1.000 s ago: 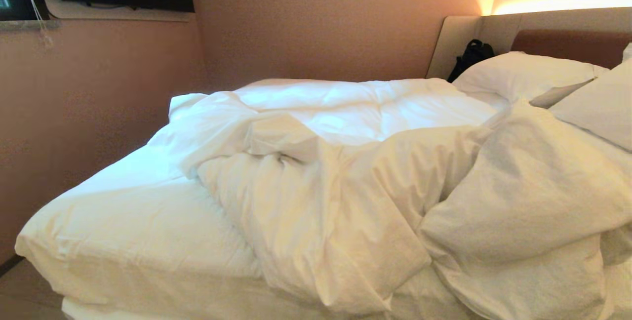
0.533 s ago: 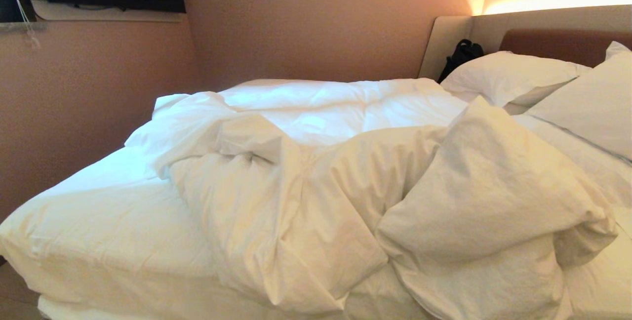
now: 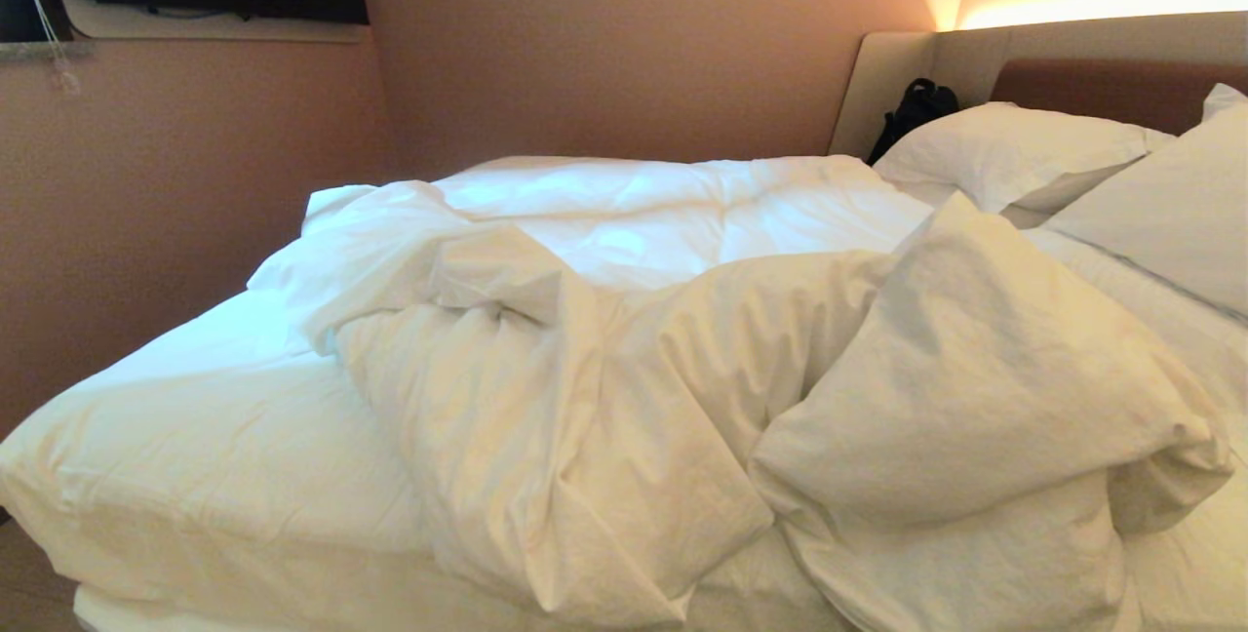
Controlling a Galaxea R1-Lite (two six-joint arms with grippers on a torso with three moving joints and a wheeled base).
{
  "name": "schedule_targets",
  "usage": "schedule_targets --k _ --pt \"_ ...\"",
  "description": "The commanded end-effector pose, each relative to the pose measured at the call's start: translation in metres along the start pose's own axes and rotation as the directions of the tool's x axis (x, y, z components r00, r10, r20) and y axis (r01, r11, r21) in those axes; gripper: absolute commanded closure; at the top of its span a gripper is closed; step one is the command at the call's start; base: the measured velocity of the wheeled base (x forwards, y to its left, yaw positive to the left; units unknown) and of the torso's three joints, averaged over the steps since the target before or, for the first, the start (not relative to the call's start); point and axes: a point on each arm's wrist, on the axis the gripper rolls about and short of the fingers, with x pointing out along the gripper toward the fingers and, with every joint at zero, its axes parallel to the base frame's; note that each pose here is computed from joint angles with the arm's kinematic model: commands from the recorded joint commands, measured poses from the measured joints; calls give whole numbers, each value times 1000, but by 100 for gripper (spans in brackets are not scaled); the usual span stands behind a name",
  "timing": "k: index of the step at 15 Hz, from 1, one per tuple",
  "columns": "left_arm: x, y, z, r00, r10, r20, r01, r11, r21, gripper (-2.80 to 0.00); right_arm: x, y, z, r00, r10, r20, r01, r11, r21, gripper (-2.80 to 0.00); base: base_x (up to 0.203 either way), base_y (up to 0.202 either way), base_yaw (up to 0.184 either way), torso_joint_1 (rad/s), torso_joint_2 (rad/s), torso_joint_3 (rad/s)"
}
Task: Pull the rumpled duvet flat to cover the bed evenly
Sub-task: Hold the folded corner of the quilt
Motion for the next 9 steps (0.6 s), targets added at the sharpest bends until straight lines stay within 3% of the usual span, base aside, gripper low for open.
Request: schedule_targets --k 1,9 --pt "0 0 0 1000 0 0 0 1000 0 0 0 0 0 1000 1 0 -1 1000 0 0 0 0 0 0 0 0" --pt "0 0 0 1000 0 -1 0 1000 0 0 0 0 0 1000 0 -1 0 1000 0 0 0 0 0 0 0 0"
